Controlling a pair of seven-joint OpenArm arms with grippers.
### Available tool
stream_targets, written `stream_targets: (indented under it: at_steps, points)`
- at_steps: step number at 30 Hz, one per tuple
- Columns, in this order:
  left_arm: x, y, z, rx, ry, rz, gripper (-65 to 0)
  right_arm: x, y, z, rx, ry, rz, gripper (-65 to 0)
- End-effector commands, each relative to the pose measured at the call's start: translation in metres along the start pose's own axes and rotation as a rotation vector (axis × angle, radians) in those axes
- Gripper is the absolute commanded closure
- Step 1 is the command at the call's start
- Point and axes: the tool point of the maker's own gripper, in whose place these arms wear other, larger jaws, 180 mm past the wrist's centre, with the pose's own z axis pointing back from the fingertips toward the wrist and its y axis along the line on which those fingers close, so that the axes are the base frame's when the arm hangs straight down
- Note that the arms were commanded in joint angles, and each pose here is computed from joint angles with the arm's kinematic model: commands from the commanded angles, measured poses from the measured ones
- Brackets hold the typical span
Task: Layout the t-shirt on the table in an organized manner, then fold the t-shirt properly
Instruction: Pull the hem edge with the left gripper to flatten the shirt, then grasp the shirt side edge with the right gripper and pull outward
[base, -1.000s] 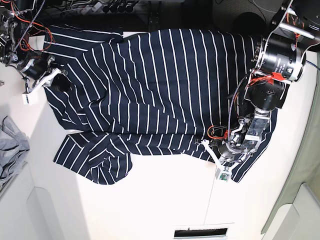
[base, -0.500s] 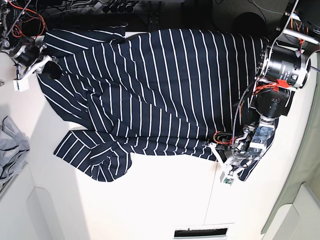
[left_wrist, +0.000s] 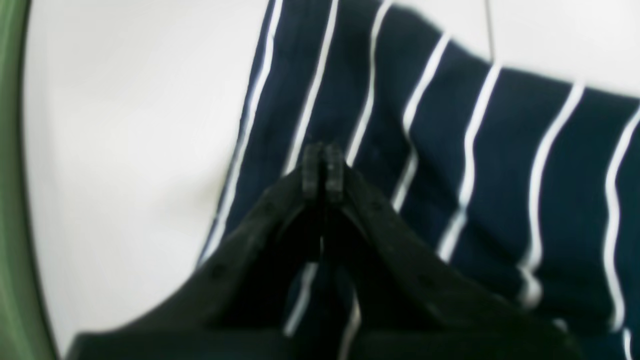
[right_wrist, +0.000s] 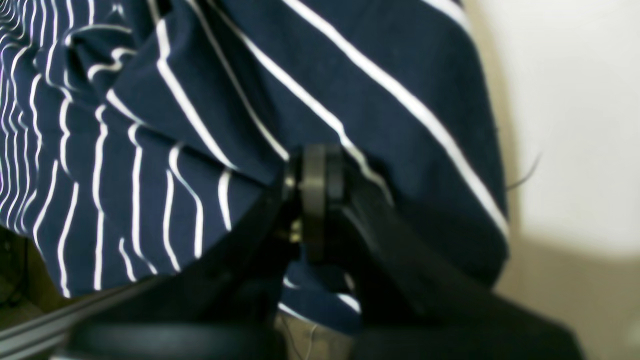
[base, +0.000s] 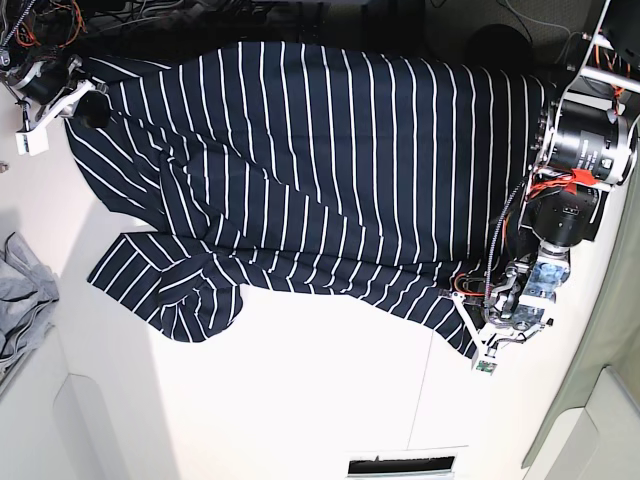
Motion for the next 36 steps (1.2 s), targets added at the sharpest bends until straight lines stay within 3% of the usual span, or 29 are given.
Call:
stream_targets:
  at_steps: [1,5,8,9,11,13,18,22,25,27,32,36]
  points:
    - [0.028,0.008,0.007,-0.009,-0.045,-0.005,0.0,0.013,-0.008,0.005,-0.026,-0.021,0.008,0.0]
    - [0.033,-0.009,0.016,-0.098,-0.011,-0.014,0.0,0.043,0.001,0.003,0.001,-0.093,0.013,0.0]
    - [0.050,-0.013,0.025,-0.126,-0.049,0.008,0.0,0.068,0.006,0.000,0.014,-0.144,0.027,0.0]
    - [0.056,-0.013,0.029,-0.131,-0.068,0.010,0.0,0.078,0.008,0.000,0.019,-0.162,0.032,-3.5]
    - [0.065,-0.014,0.037,-0.144,-0.103,0.013,0.0,0.095,0.012,-0.001,0.026,-0.197,0.042,-18.2]
    - [0.067,-0.015,0.044,-0.152,-0.122,0.007,0.0,0.115,0.014,-0.001,0.023,-0.247,0.061,-28.8]
    - [0.047,-0.031,0.050,-0.211,-0.132,-0.020,0.0,0.170,0.020,-0.004,-0.005,-0.343,0.122,-30.8]
    - [0.021,-0.051,0.053,-0.280,-0.115,-0.029,0.0,0.203,0.041,-0.020,0.002,-0.347,0.223,-30.9]
    - [0.007,-0.065,0.059,-0.308,-0.118,-0.050,0.0,0.216,0.062,-0.042,0.022,-0.318,0.309,-35.4]
    - [0.002,-0.072,0.067,-0.320,-0.132,-0.068,0.0,0.220,0.076,-0.057,0.037,-0.285,0.361,-38.5]
    - [-0.019,-0.089,0.090,-0.353,-0.147,-0.123,0.0,0.216,0.092,-0.085,0.028,-0.196,0.490,-38.8]
    - [-0.050,-0.106,0.093,-0.387,-0.112,-0.120,-2.7,0.207,0.098,-0.102,0.051,-0.163,0.513,-38.6]
